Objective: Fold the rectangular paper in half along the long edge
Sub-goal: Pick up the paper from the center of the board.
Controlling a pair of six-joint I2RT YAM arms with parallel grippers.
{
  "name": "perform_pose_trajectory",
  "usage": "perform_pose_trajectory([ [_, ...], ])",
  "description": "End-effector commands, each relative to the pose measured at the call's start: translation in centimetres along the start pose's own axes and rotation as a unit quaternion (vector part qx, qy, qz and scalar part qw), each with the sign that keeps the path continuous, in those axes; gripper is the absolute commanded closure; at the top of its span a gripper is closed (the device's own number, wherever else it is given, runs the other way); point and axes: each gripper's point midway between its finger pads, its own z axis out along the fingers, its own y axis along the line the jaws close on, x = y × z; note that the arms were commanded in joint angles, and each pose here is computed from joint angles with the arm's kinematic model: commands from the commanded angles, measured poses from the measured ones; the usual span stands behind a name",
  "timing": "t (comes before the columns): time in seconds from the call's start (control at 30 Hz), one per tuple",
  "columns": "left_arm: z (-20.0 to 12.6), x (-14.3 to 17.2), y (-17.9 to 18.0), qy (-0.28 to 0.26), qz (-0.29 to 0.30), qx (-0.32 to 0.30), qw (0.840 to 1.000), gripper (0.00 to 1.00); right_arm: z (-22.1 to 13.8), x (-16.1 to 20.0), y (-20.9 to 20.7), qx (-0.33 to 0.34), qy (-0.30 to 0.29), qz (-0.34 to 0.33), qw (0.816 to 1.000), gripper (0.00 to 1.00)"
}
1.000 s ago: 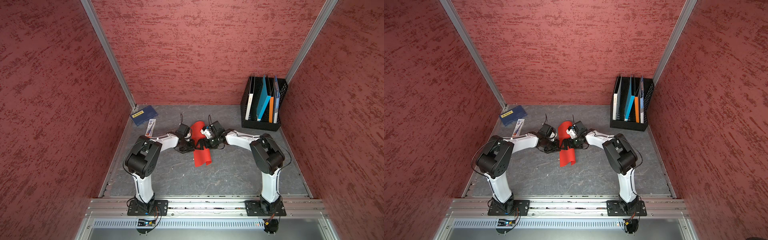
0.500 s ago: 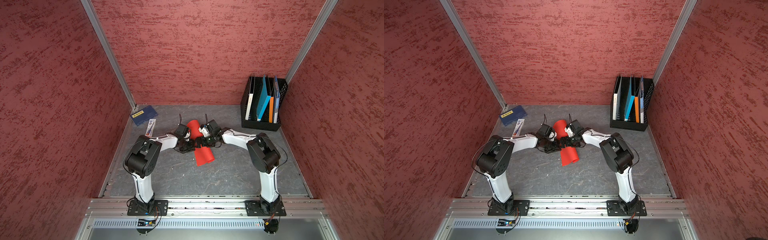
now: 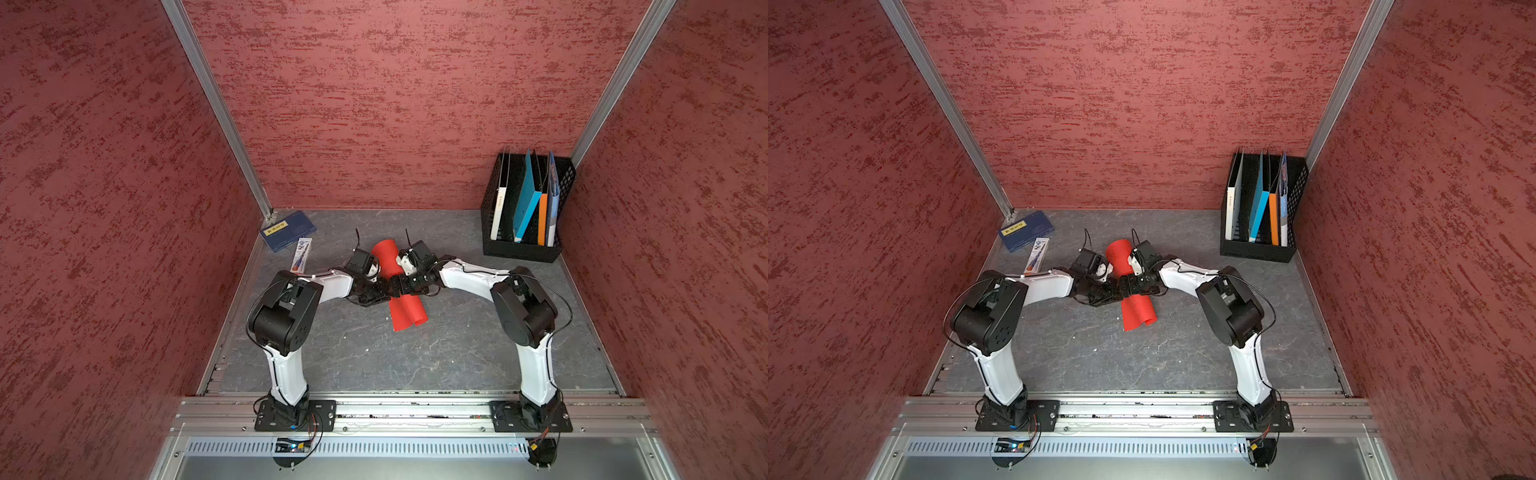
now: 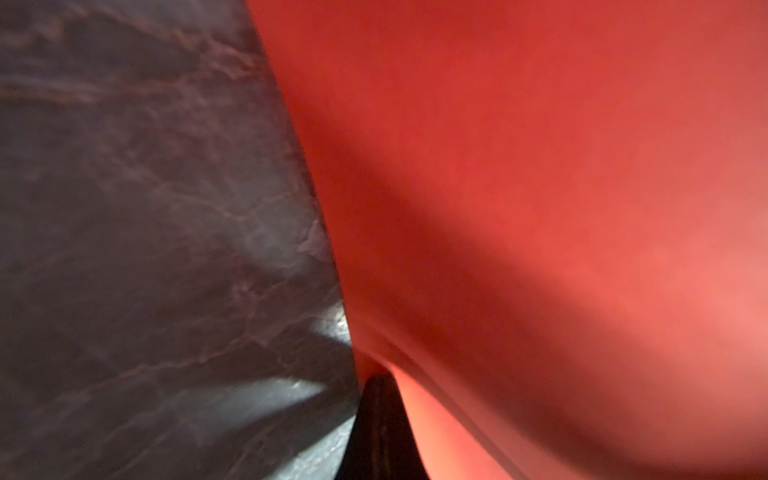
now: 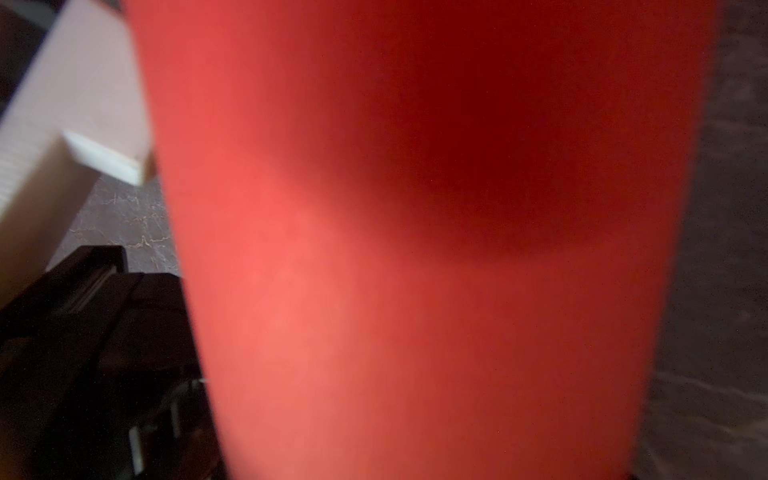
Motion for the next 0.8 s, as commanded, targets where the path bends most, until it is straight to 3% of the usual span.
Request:
perform_pose_trajectory([
  [0.0, 1.1, 1.9, 3.4, 0.027, -0.022, -0.050, 0.998, 1.00, 1.8, 7.2, -7.3, 0.129, 0.109, 0.061, 0.984, 0.14],
  [0.23, 1.2, 1.9, 3.6, 0.028, -0.024, -0.049, 0.998, 1.00, 1.6, 6.4, -6.6, 0.101, 0.095, 0.066, 0.988, 0.30],
  [0.53, 1.3, 1.7, 3.4, 0.022, -0.025, -0.031, 0.999, 1.00, 1.6, 5.9, -4.1, 0.032, 0.095, 0.061, 0.993, 0.40],
  [0.77, -0.2, 1.7, 2.0, -0.009, 0.002, 0.013, 1.000, 0.88, 1.7, 6.2, -3.2, 0.000, 0.099, 0.061, 0.993, 0.52],
])
